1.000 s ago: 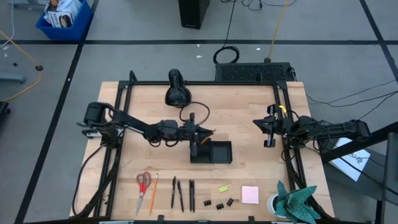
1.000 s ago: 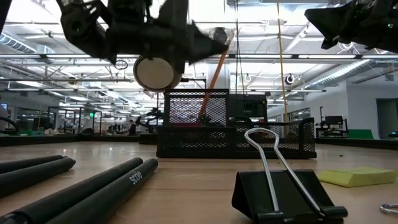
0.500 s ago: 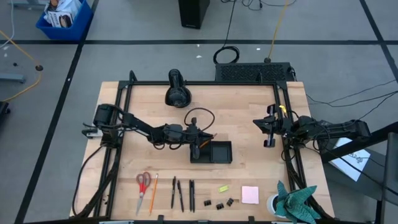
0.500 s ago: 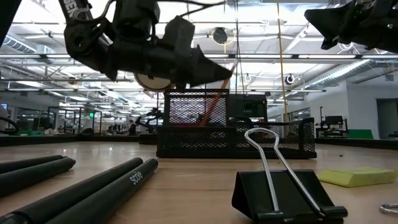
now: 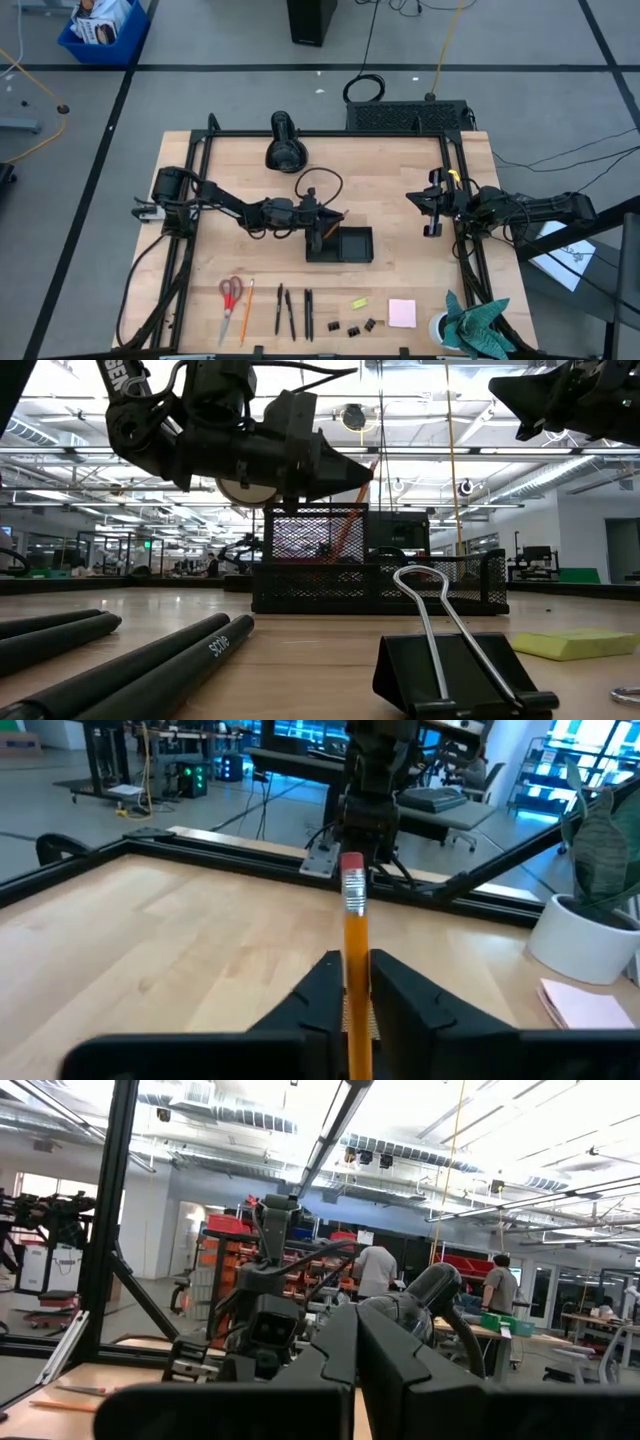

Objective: Pick and place office supplies into organizer
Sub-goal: Put the right pencil into the desk organizer, then put the pencil into the desk organizer

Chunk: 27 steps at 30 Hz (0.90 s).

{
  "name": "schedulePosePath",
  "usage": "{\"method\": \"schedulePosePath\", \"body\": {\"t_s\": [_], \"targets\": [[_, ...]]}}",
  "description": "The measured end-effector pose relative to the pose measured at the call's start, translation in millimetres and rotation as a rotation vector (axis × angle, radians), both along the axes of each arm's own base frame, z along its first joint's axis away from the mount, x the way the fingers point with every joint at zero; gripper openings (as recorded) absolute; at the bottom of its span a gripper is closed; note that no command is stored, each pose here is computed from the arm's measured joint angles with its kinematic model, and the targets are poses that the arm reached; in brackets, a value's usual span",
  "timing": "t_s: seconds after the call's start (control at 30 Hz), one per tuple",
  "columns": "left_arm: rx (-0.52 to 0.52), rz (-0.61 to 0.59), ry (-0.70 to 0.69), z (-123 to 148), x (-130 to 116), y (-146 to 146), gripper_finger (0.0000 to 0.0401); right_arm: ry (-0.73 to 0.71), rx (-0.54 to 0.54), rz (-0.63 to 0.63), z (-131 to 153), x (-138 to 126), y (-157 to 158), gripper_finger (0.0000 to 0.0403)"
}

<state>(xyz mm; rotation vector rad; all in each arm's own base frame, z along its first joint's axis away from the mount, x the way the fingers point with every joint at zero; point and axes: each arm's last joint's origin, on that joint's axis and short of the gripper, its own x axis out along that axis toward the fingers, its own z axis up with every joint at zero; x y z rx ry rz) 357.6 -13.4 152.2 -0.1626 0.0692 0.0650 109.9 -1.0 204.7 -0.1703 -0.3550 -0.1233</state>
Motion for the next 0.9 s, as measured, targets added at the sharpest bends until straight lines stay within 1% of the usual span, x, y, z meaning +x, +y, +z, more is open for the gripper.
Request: {"method": "schedulePosePath", "body": {"t_s": [0.2, 0.3, 0.43, 0.5, 0.6, 0.73, 0.83, 0.9], "targets": [[-0.001, 0.000, -0.002, 0.1, 0.0, 0.0, 0.0138, -0.001, 0.000, 0.000, 0.1, 0.0, 0.0, 0.0000], [0.022, -0.002, -0.003, 2.1, -0.4, 0.0, 0.0168, -0.001, 0.000, 0.000, 0.1, 0.0, 0.0, 0.0000], [0.026, 0.002, -0.048, 21.7, -4.5, -3.2, 0.0191, -0.004, 0.000, 0.000, 0.4, -0.1, 0.0, 0.0000], [0.035, 0.020, -0.016, 36.0, -8.9, -9.6, 0.0194, -0.009, 0.000, 0.000, 0.8, -0.3, 0.0, 0.0000], [0.067, 0.093, 0.130, 67.0, -20.4, -29.8, 0.0195, -0.008, 0.000, 0.000, 0.7, -0.3, 0.0, 0.0000], [0.066, 0.212, 0.357, 118.4, -43.2, -76.2, 0.0195, 0.007, 0.000, 0.001, -0.7, 0.6, 0.0, 0.0000], [-0.016, 0.302, 0.466, 148.2, -64.5, -112.5, 0.0195, 0.018, 0.002, 0.004, -1.7, 1.2, 0.1, 0.0000], [-0.116, 0.339, 0.499, 159.0, -73.4, -133.4, 0.0195, 0.027, 0.009, 0.007, -2.6, 1.6, 0.1, 0.0000]]}}
